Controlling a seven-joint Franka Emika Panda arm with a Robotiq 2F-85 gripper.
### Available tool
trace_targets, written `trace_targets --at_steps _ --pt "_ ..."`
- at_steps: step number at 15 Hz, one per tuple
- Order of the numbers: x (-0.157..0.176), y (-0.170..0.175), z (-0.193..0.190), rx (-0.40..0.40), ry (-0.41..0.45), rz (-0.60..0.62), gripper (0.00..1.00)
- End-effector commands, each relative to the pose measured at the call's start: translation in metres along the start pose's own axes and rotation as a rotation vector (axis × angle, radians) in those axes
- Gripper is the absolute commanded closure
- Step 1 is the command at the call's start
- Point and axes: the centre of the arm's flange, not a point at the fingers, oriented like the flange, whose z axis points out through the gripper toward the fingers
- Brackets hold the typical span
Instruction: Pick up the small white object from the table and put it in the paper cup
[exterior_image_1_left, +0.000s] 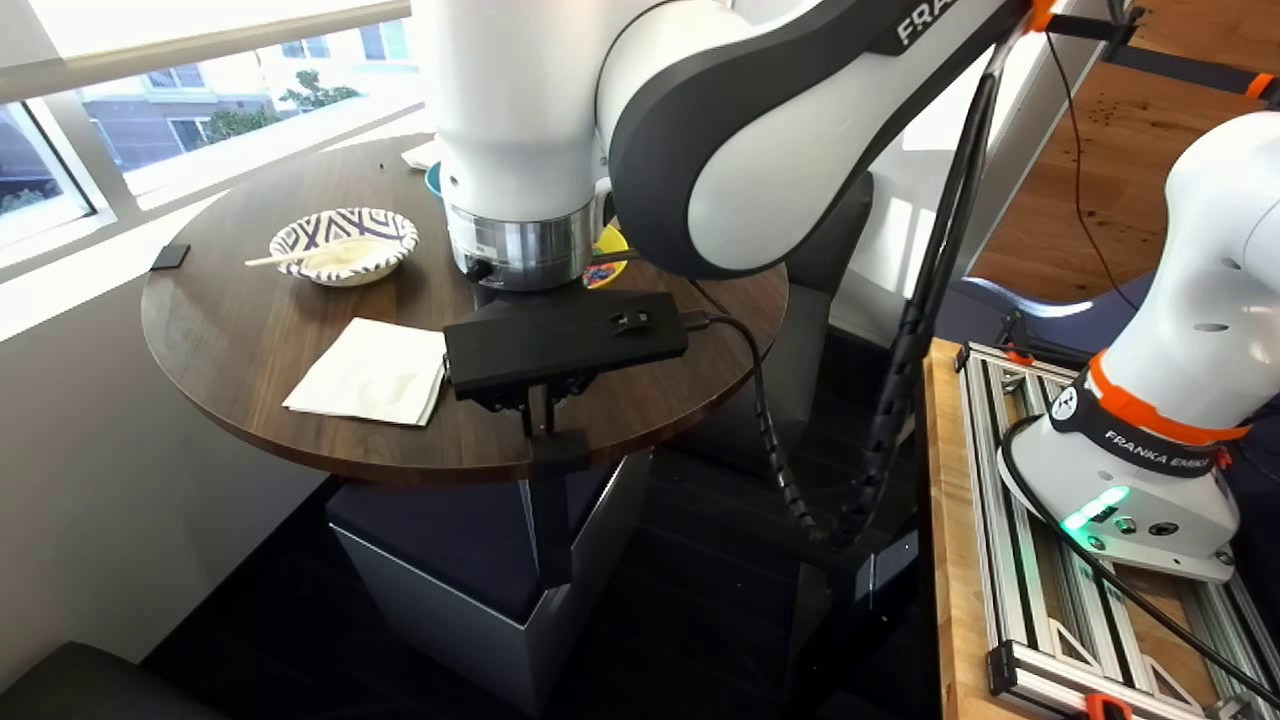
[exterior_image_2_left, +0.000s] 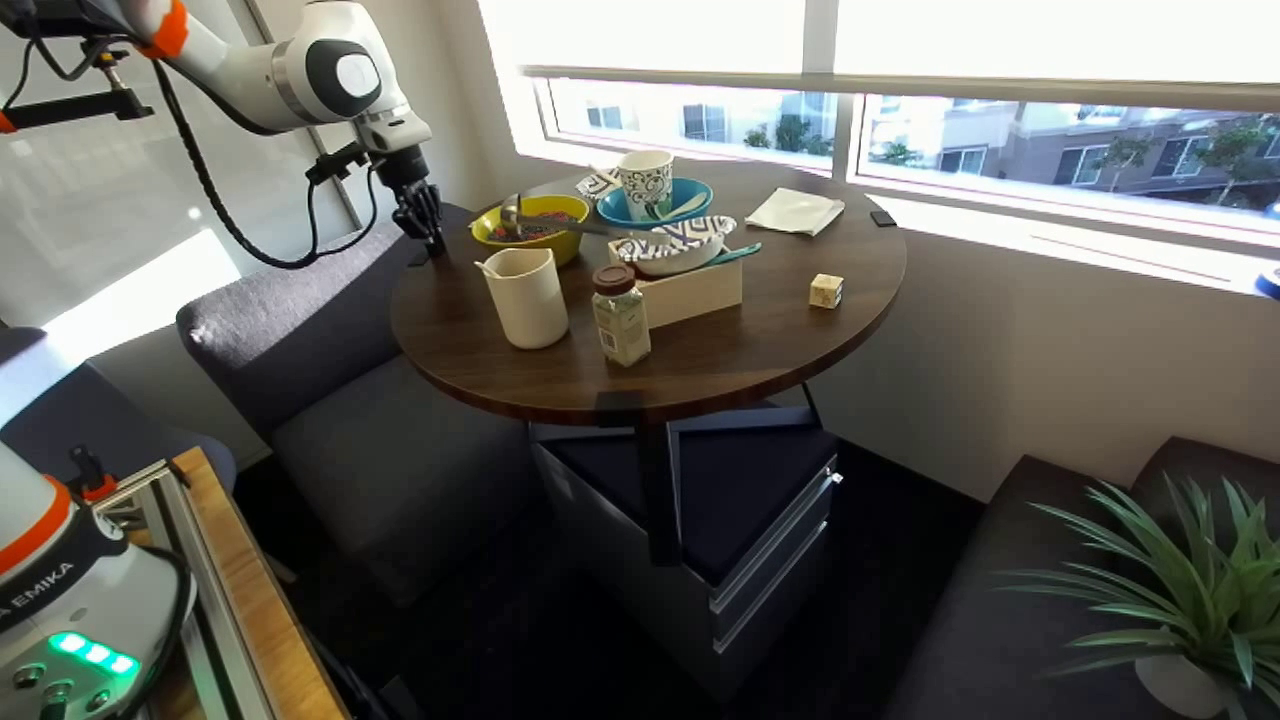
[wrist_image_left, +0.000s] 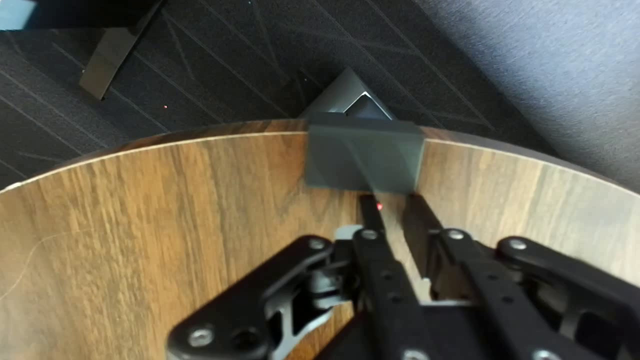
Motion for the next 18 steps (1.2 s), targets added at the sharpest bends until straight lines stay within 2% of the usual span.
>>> trace_targets --at_steps 1,10,12,13,15,16,17,18 --pt "0.004 0.0 0.005 0.021 -0.002 0.003 1.0" --pt "0.03 0.085 -0.088 0.223 0.095 0.08 1.0" --pt "0.049 0.102 -0.109 0.225 0.122 0.124 1.0" --pt "0.068 0.109 -0.12 0.209 0.138 0.166 1.0" --pt "0.107 0.121 -0.138 0.138 0.174 0.241 1.0" --pt "0.126 0.131 -0.147 0.094 0.22 0.288 1.0" --pt "0.103 0.12 -0.132 0.151 0.174 0.227 0.99" --pt "0.12 0.131 -0.141 0.128 0.198 0.257 0.99"
